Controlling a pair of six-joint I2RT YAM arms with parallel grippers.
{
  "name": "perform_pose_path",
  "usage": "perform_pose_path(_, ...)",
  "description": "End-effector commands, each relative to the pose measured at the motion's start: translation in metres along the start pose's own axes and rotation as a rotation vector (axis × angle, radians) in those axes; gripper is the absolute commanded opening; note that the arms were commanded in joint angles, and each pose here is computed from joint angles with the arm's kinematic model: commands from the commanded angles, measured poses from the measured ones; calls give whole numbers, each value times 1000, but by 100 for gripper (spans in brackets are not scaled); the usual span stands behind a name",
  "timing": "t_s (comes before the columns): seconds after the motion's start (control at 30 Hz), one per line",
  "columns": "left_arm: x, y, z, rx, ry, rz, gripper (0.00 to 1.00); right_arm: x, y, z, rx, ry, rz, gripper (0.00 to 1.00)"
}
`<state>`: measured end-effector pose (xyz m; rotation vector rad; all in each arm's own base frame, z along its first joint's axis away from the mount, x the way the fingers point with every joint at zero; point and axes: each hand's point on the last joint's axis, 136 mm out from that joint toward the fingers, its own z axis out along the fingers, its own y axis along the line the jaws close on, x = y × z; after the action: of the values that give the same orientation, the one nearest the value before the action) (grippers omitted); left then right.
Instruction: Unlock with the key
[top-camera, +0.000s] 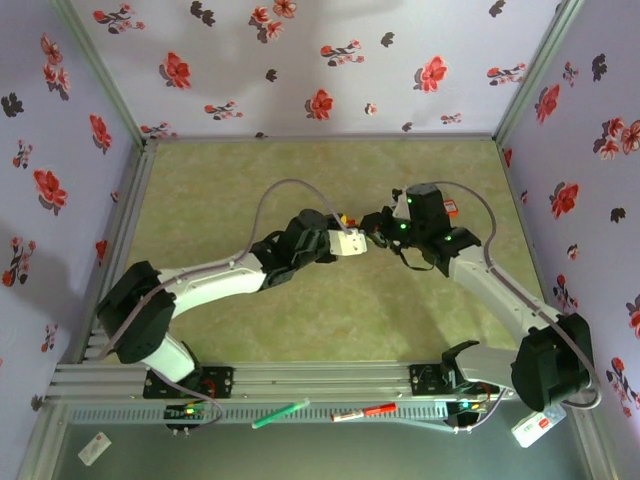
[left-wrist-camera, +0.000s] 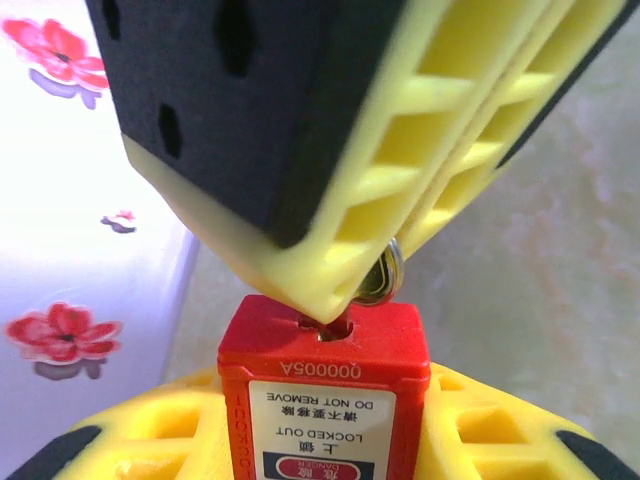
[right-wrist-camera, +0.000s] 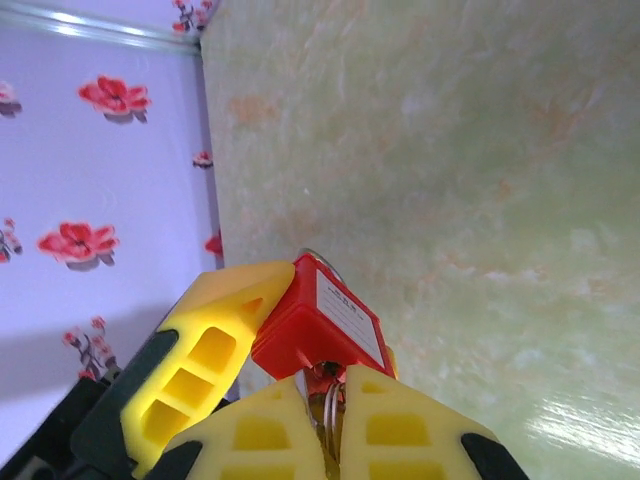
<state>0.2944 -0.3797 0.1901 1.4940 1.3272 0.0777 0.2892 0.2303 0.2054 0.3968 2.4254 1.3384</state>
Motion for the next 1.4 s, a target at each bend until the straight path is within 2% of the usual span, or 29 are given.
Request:
perform_pose_path(0.0, -37, 35, 1, -217, -109, 57, 0, 6, 25, 1, -136, 45, 228, 0)
perform_pose_path(0.13, -32, 32, 4, -205, -102, 46, 0, 4, 24, -3, -146, 31, 283, 0)
perform_pose_path(0.2, -30, 31, 1, -154, -106, 0, 0, 3, 23, -7, -137, 25, 277, 0)
perform_pose_path(0.27, -27, 29, -5, -76, -131, -86, 0, 3, 16, -14, -82, 12, 247, 16)
perform_pose_path(0.4, -23, 6, -20, 162, -141, -164, 0, -2, -1, -37, 12, -20, 169, 44)
perform_pose_path(0.57, -12, 0, -38, 311, -121, -269, 0, -14, -9, -69, 86, -63, 26, 63)
perform_pose_path(0.77, -11, -3, -61, 484, -100, -344, 0, -18, 0, -83, 120, -64, -438, 65)
perform_pose_path(0.87, -17, -5, -74, 563, -91, -338, 0, -8, 16, -85, 64, -92, -767, 65)
perform_pose_path(0.93, -21, -6, -82, 632, -75, -355, 0, 11, 30, -90, 6, -140, -1053, 72)
perform_pose_path(1.0, -26, -7, -89, 693, -63, -361, 0, 23, 37, -95, -29, -183, -1253, 75)
perform_pose_path(1.13, -31, -10, -97, 773, -48, -361, 0, 29, 51, -105, -85, -277, -1456, 75)
perform_pose_path(1.2, -31, -11, -98, 784, -44, -357, 0, 37, 59, -107, -144, -290, -1540, 75)
perform_pose_path(1.37, -35, -11, -102, 817, -50, -352, 0, 40, 69, -107, -166, -312, -1665, 72)
